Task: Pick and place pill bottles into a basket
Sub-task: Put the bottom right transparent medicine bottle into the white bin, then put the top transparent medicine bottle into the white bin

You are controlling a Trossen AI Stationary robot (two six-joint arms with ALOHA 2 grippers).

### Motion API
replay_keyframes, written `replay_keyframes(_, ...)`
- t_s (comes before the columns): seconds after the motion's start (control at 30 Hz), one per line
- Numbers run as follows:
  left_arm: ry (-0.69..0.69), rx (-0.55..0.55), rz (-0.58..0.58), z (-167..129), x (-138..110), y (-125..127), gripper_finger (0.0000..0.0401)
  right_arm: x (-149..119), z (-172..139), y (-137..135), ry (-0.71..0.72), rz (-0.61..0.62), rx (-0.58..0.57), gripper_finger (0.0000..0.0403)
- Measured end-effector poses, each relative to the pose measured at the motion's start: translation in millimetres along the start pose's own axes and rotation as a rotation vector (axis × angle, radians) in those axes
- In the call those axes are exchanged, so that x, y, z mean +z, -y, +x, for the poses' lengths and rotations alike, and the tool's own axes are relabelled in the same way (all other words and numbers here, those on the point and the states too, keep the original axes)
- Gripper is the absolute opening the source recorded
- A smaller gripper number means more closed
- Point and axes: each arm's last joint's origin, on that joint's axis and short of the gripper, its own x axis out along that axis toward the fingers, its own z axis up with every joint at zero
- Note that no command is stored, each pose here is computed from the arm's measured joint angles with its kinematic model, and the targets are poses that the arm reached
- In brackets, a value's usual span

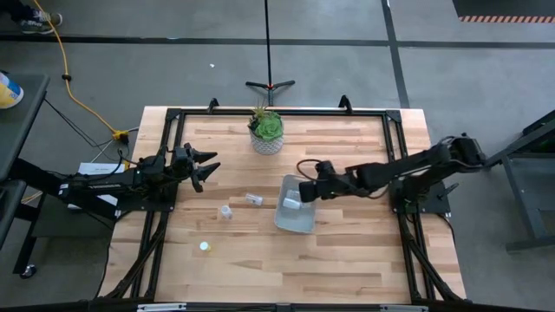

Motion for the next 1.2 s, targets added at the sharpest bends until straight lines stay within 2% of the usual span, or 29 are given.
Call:
replay_keyframes(0.2, 0.0, 0.0, 0.0, 0.0, 0.0, 0.0, 0.025, -5.1, 12.4, 8.2, -0.033, 0.118, -0.082, 0.0132)
replay_keyframes(0.37, 0.0, 0.0, 0.0, 0.0, 0.0, 0.0, 0.025, -7.6, 11.2, 19.3, -0.063, 0.146, -0.196, 0.0133)
replay_keyframes(0.8, -0.001, 0.0, 0.0, 0.0, 0.0, 0.0, 0.025, -4.7, 11.9, 19.8, -0.066, 0.154, -0.197, 0.0137)
replay_keyframes(1.2, -0.001, 0.0, 0.0, 0.0, -0.1, 0.0, 0.025, -5.7, 11.7, 20.7, -0.096, 0.151, -0.205, 0.0197)
